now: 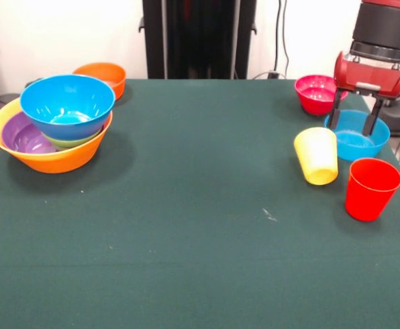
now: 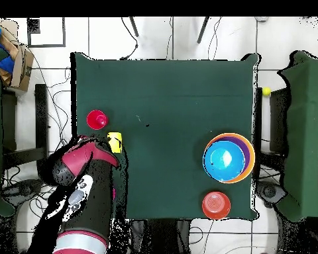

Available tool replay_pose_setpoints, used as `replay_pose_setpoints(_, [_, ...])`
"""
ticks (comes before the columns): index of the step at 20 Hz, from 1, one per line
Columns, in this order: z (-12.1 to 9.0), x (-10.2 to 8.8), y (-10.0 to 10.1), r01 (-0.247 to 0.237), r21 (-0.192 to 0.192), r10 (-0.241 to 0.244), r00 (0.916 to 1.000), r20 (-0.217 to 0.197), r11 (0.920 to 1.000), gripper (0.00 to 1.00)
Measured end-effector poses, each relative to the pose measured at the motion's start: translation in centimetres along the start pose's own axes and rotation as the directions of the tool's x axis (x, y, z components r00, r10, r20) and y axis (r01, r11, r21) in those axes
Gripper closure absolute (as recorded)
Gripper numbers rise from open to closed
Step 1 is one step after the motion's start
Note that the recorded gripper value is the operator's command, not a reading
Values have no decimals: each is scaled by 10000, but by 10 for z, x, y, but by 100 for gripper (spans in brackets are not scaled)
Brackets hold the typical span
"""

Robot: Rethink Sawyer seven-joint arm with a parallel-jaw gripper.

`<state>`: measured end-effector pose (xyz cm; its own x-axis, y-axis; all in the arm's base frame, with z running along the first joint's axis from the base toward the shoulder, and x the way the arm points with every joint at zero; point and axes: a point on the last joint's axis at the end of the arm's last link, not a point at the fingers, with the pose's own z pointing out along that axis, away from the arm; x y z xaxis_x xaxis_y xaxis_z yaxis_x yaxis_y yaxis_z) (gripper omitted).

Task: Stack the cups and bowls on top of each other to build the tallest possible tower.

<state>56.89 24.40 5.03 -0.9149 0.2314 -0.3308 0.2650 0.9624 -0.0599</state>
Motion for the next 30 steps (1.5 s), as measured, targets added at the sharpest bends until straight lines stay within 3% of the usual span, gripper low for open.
replay_pose_setpoints(16, [4, -7, -2, -210, -92, 209, 9997, -112, 9997, 0])
replay_pose_setpoints(20, [7, -17, 1, -340, 12, 340, 9991, -265, 9994, 0])
replay_pose_setpoints(30, [38, -61, 21, -706, 567, 747, 9945, -730, 9959, 0])
